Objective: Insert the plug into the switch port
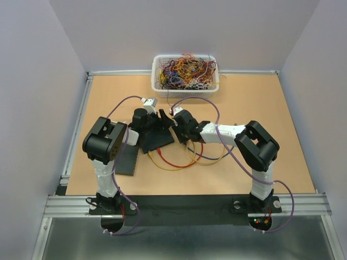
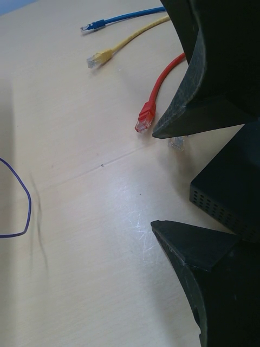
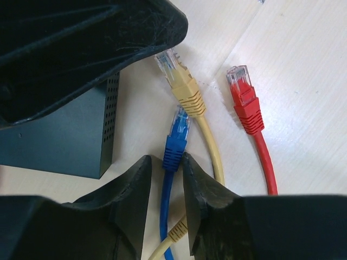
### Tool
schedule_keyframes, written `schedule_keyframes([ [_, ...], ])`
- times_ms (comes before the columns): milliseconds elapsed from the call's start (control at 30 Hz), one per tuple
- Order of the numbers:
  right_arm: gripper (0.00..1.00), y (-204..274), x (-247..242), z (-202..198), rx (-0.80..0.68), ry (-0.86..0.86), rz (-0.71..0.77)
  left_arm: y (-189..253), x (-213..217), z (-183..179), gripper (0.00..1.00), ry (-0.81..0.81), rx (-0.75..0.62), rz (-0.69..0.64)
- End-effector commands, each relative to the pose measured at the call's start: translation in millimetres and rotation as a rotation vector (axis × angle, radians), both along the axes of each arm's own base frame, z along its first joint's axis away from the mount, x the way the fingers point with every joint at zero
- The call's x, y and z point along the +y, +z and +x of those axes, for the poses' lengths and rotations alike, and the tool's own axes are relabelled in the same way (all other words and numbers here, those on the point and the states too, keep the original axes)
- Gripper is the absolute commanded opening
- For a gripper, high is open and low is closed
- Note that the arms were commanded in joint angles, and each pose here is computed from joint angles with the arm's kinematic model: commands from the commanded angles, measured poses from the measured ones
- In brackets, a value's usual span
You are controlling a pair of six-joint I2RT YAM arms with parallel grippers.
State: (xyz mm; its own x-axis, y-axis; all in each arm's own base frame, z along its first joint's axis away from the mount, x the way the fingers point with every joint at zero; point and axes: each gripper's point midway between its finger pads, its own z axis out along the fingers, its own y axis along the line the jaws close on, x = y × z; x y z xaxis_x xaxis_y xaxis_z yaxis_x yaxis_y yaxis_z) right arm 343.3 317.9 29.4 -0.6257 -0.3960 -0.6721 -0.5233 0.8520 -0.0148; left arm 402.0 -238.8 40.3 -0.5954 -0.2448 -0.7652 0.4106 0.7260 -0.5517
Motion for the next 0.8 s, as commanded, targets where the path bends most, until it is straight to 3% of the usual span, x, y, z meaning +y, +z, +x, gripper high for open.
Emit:
schedule_keyframes([
  [0,0.35,-0.9,1.4,8.8,-0.010,-0.017,0.017,-51.3,3.7,-38.5,0.74,-0.034,0.215,0.058],
  [100,0.31,-5.9,0.3,9.6,0.005,-0.019,0.020,-51.5,2.9,-38.6,0.74,-0.037,0.214,0.058],
  [400,0.01,-4.0,-4.7,1.6,0.016,-0.005,0.041,-52.6,3.9,-38.1,0.74,-0.033,0.219,0.061],
  [767,0.00,54.2,-9.4,-33.6,-0.043,0.117,0.182,-53.3,3.6,-38.1,0.74,-0.034,0.221,0.061],
])
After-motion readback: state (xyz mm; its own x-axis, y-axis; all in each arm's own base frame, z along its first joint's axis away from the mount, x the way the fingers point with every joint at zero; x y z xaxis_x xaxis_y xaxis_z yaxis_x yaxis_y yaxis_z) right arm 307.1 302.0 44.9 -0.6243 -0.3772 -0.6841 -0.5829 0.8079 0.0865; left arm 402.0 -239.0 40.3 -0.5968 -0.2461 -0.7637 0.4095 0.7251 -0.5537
